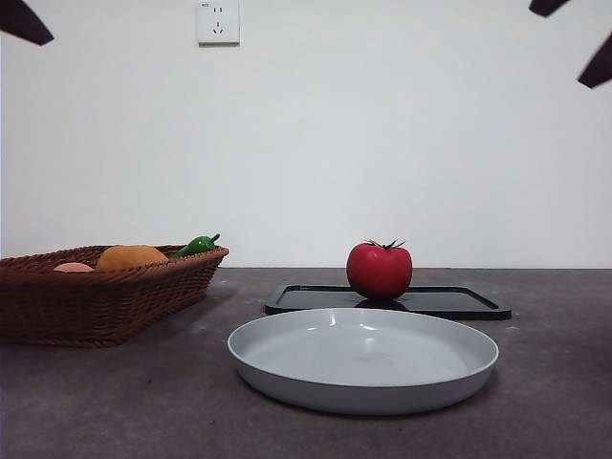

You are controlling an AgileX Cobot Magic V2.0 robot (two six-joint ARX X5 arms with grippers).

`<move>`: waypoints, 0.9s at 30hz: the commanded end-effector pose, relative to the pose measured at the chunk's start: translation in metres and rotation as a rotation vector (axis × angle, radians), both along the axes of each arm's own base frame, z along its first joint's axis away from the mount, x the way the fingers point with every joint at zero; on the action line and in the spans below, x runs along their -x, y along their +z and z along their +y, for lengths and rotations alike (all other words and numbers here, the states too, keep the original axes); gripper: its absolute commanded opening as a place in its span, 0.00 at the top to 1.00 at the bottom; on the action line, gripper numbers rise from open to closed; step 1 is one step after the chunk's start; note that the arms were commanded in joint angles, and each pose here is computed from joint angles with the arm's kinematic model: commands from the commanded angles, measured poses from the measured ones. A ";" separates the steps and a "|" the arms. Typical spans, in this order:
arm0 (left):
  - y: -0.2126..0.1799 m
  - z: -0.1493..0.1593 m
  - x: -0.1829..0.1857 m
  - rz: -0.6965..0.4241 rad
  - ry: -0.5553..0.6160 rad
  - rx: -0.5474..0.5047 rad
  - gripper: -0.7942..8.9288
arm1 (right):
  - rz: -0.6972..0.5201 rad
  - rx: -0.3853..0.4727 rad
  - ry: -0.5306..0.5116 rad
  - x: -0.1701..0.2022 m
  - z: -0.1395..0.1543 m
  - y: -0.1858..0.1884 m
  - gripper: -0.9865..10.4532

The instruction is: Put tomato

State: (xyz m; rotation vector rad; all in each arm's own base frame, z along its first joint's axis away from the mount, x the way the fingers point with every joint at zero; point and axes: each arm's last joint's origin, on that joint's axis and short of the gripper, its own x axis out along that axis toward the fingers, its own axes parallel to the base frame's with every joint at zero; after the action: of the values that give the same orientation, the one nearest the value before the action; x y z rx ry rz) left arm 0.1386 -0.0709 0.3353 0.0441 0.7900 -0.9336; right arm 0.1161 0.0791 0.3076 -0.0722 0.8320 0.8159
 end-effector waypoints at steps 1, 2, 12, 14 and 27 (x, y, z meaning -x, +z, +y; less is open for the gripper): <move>0.005 -0.001 -0.001 -0.022 -0.013 0.012 0.79 | -0.010 -0.016 0.001 -0.002 0.002 0.003 0.80; 0.005 -0.001 -0.001 -0.022 -0.013 0.012 0.85 | -0.015 -0.019 0.001 -0.002 0.002 0.003 0.85; 0.005 -0.001 -0.001 -0.022 -0.013 0.012 0.91 | -0.034 -0.034 -0.001 -0.003 0.003 0.005 0.91; 0.005 -0.001 -0.001 -0.021 -0.013 0.012 0.91 | -0.035 -0.033 -0.001 -0.003 0.003 0.005 0.91; 0.005 -0.001 -0.001 -0.022 -0.013 0.012 0.91 | -0.036 -0.034 -0.001 -0.003 0.003 0.005 0.91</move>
State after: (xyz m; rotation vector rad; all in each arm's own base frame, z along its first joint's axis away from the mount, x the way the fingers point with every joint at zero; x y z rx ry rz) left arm 0.1385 -0.0709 0.3353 0.0438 0.7904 -0.9340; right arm 0.1185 0.0805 0.3104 -0.0678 0.7901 0.8208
